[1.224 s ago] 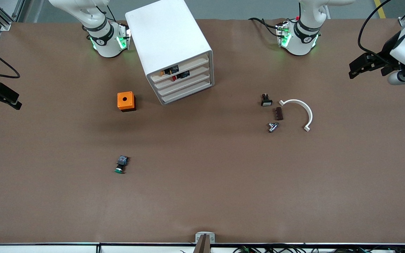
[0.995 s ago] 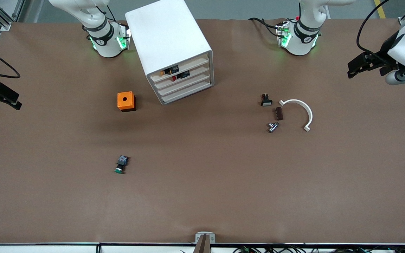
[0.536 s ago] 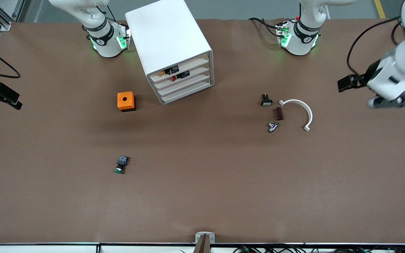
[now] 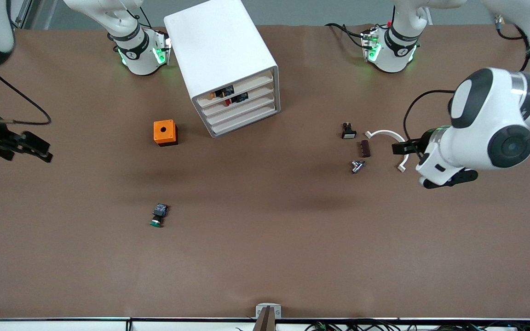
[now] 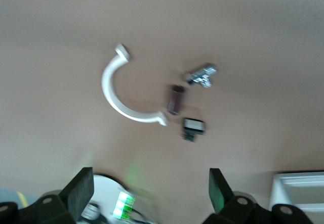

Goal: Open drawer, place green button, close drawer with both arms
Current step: 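Reach the right gripper toward the green button while the left gripper nears the cabinet, then grasp the green button with the right gripper while the left gripper grips the drawer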

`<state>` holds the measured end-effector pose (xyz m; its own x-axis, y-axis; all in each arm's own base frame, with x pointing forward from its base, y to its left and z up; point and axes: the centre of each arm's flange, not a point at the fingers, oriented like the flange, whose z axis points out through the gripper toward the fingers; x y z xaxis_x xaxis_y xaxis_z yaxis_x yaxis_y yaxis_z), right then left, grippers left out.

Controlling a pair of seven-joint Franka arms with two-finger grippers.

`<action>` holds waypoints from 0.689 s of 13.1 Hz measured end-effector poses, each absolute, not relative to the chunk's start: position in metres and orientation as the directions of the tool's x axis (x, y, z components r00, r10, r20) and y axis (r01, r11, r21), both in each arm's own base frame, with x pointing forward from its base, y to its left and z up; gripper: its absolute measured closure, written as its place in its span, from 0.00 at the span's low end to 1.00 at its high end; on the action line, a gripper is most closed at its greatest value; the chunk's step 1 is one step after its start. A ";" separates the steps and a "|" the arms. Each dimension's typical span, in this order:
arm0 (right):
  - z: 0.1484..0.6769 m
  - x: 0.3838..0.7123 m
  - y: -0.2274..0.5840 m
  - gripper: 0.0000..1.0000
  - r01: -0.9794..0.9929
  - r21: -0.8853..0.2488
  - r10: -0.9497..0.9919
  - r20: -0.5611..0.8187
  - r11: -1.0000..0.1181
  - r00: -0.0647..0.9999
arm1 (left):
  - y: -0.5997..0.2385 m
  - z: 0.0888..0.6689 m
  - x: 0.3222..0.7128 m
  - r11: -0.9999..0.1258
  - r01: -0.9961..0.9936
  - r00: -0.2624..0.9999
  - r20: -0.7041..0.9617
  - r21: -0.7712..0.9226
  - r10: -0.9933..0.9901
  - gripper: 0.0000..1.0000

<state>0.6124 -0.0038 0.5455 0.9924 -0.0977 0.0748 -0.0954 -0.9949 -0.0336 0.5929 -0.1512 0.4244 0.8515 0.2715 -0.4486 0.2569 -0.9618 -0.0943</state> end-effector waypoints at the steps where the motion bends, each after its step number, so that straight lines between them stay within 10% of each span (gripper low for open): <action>1: 0.521 0.625 0.007 0.00 -0.117 -0.050 -0.120 0.065 -0.992 0.991 | -0.163 0.411 0.593 -0.940 0.326 0.810 -0.483 -0.101 0.333 0.00; 9: 0.370 0.667 0.066 0.00 -0.304 -0.104 -0.298 -0.076 -0.947 0.952 | -0.277 0.282 0.568 -0.799 0.467 0.578 -0.554 -0.378 0.600 0.00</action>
<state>0.6668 0.0662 0.3695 0.9516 -0.2976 -0.0762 -0.3045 -0.9468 -0.1042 0.5685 -0.2771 0.2818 0.5778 0.5996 -0.5538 0.4669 -0.7993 -0.3782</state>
